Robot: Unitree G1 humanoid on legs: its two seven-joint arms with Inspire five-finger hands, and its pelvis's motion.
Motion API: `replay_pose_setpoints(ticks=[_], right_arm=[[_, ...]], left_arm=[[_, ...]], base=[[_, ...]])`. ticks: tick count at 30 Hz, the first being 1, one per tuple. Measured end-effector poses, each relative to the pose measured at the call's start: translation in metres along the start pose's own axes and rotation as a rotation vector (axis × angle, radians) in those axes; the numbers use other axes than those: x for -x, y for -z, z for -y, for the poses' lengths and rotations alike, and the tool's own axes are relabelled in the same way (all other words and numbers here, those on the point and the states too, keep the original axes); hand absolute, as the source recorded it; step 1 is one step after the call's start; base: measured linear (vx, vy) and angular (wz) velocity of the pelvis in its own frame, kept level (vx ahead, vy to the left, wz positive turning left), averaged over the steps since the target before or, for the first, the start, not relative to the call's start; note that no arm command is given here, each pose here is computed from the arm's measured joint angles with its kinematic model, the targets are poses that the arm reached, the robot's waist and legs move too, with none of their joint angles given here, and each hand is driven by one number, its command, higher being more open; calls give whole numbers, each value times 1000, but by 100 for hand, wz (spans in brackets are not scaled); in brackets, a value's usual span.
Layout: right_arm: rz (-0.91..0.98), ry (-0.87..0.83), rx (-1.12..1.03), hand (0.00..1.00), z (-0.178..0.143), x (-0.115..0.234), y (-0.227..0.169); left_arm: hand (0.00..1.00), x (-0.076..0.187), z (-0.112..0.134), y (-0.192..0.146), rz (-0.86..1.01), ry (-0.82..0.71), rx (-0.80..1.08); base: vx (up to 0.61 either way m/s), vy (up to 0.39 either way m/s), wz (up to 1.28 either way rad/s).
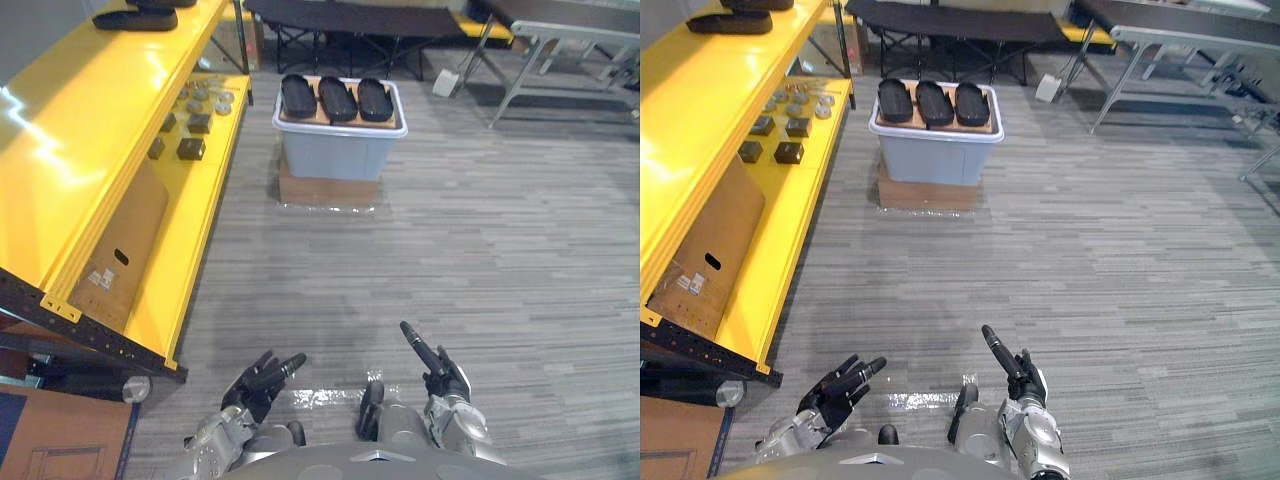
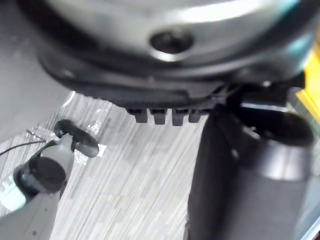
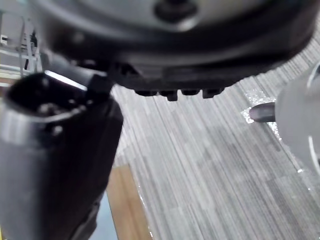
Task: Walk over and take three plastic housings, then place them on the shelf
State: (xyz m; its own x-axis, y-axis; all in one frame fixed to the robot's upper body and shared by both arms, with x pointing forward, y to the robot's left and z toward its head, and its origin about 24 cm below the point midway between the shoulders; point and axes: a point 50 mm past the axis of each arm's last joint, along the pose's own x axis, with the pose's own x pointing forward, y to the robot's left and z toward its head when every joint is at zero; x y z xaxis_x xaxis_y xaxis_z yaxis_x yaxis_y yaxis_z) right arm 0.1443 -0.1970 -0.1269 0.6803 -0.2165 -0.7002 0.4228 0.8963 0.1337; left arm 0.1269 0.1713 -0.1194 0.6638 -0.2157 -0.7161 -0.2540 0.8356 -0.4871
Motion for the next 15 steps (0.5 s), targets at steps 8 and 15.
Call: replay_pose_setpoints(ticks=[8, 15], right_arm=[[-45, 54, 24, 100, 24, 11, 16], [90, -11, 206, 100, 7, -6, -24]], left_arm=[[100, -6, 7, 5, -28, -17, 87], [100, -11, 27, -6, 80, 62, 120]], base=[[417, -237, -7], [479, -52, -31]])
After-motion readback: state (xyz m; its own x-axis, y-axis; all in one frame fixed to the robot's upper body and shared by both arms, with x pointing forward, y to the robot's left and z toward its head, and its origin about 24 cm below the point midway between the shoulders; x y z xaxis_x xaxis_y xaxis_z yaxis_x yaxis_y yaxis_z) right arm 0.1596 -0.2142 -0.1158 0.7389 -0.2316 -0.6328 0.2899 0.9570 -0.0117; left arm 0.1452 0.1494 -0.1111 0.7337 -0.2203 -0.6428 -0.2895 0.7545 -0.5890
